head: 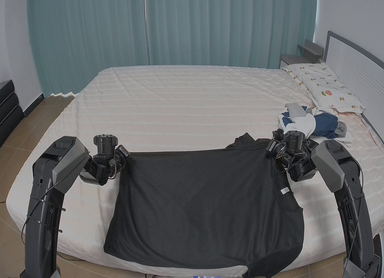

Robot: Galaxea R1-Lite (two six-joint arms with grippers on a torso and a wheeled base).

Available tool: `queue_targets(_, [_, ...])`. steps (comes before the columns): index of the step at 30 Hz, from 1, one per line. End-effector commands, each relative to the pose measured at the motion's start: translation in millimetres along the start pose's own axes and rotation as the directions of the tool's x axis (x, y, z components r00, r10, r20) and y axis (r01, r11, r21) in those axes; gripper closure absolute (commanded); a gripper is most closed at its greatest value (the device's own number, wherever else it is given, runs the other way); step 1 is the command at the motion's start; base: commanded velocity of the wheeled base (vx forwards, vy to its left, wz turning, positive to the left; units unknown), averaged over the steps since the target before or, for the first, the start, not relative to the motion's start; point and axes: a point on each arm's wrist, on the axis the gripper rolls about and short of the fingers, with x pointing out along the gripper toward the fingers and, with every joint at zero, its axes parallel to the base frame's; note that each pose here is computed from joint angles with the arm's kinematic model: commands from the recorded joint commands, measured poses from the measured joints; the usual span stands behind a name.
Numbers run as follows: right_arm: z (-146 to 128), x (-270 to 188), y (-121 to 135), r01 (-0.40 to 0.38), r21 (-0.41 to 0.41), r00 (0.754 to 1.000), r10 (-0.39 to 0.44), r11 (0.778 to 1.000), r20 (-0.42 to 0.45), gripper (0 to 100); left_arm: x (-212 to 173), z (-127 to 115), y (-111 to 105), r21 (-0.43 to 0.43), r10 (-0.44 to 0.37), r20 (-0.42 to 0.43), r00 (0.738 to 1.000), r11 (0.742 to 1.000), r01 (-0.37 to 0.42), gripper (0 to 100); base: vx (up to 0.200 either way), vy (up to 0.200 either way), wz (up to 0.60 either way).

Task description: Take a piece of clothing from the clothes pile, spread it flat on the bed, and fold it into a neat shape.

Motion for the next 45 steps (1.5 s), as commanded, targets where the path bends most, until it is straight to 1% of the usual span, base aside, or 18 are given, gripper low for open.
queue_targets(1, [-12.8, 1.8, -4.3, 0.008, -0.008, 1.0, -0.008, 1.0, -0.023, 0, 0.0, -3.5, 0.1, 0.006, 0.01, -0.019, 1.0, 1.0, -0.01, 0, 0.0, 0.0, 0.0])
queue_targets(7, [-12.0, -0.8, -4.0, 0.009, -0.011, 1.0, -0.009, 1.0, -0.022, 0, 0.0, -2.7, -1.7, 0.005, 0.008, -0.019, 1.0, 1.0, -0.008, 0, 0.0, 0.0, 0.0])
queue_targets(10, [10.1, -26.1, 1.5, 0.009, -0.006, 0.999, -0.009, 1.0, -0.038, 0, -6.8, -0.3, 0.2, -0.004, 0.024, -0.027, 0.999, 1.0, -0.024, 0, 0.0, 0.0, 0.0])
queue_targets(12, [10.1, -27.4, 1.5, 0.01, -0.005, 0.999, -0.011, 1.0, -0.041, 0, -7.5, 0.1, -0.1, -0.004, 0.024, -0.027, 0.999, 1.0, -0.024, 0, 0.0, 0.0, 0.0])
queue_targets(13, [23.9, -53.9, 7.4, -0.007, -0.005, 0.998, 0.006, 1.0, -0.055, 0, -28.3, 15.9, -6.8, -0.026, 0.021, -0.023, 1.0, 0.999, -0.021, 0, 0.0, 0.0, 0.0])
queue_targets(14, [24.7, -57.0, 7.7, -0.007, -0.005, 0.998, 0.007, 1.0, -0.057, 0, -31.0, 17.8, -7.4, -0.029, 0.02, -0.023, 1.0, 0.999, -0.021, 0, 0.0, 0.0, 0.0])
queue_targets(15, [32.8, -77.0, 12.3, -0.021, -0.005, 0.998, 0.02, 1.0, -0.064, 0, -47.6, 28.2, -13.7, -0.041, 0.011, -0.022, 1.0, 0.999, -0.012, 0, 0.0, 0.0, 0.0])
queue_targets(17, [41.6, -99.7, 18.8, -0.039, -0.003, 0.996, 0.038, 0.999, -0.076, 0, -62.1, 33.2, -18.2, -0.045, 0.003, -0.032, 0.999, 0.999, -0.004, 0, 0.0, 0.0, 0.0])
queue_targets(18, [41.8, -101.5, 18.9, -0.038, -0.003, 0.996, 0.038, 0.999, -0.079, 0, -62.9, 33.5, -18.5, -0.043, 0.002, -0.033, 0.999, 0.999, -0.003, 0, 0.0, 0.0, 0.0])
queue_targets(20, [40.5, -134.5, 19.7, -0.033, 0.005, 0.99, 0.034, 0.999, -0.134, 0, -83.0, 34.2, -19.9, -0.041, 0.006, -0.058, 0.998, 0.999, -0.009, 0, 0.0, 0.0, 0.0])
queue_targets(22, [37.6, -152.3, 17.1, -0.025, 0.009, 0.988, 0.026, 1.0, -0.151, 0, -97.0, 33.4, -15.7, -0.041, 0.02, -0.077, 0.997, 0.999, -0.023, 0, 0.0, 0.0, 0.0])
queue_targets(24, [36.7, -161.2, 16.1, -0.027, 0.011, 0.989, 0.028, 1.0, -0.147, 0, -104.1, 30.8, -11.6, -0.042, 0.021, -0.094, 0.995, 0.999, -0.025, 0, -0.2, 0.0, 0.0])
queue_targets(27, [35.5, -191.1, 13.9, -0.037, 0.043, 0.989, 0.043, 0.998, -0.143, 0, -137.4, 16.8, 4.7, -0.057, 0.018, -0.157, 0.987, 0.998, -0.027, 0, -0.2, 0.0, 0.0])
queue_targets(31, [34.8, -214.7, 12.2, -0.062, 0.054, 0.979, 0.071, 0.997, -0.19, 0, -164.1, 6.8, 13.5, -0.06, -0.015, -0.189, 0.982, 0.998, 0.004, 0, -0.2, 0.0, 0.0])
queue_targets(33, [30.0, -233.6, 10.3, -0.065, 0.058, 0.968, 0.077, 0.996, -0.238, 0, -181.8, -2.2, 21.4, -0.06, -0.024, -0.201, 0.979, 0.998, 0.013, 0, -0.2, 0.0, 0.0])
queue_targets(40, [16.7, -254.4, 5.5, -0.038, 0.056, 0.95, 0.054, 0.998, -0.308, 0, -205.8, -24.2, 39.9, -0.047, 0.015, -0.291, 0.956, 0.998, -0.03, 0, -0.2, 0.0, 0.0])
queue_targets(42, [13.5, -259.9, 3.4, -0.03, 0.055, 0.946, 0.046, 0.998, -0.321, 0, -214.0, -29.7, 45.2, -0.045, 0.004, -0.32, 0.947, 0.999, -0.019, 0, -0.2, 0.0, 0.0])
queue_targets(45, [11.0, -263.8, 3.7, -0.036, 0.054, 0.945, 0.052, 0.998, -0.322, 0, -219.1, -35.5, 48.7, -0.038, -0.003, -0.326, 0.945, 0.999, -0.01, 0, -0.067, 0.0, 0.0])
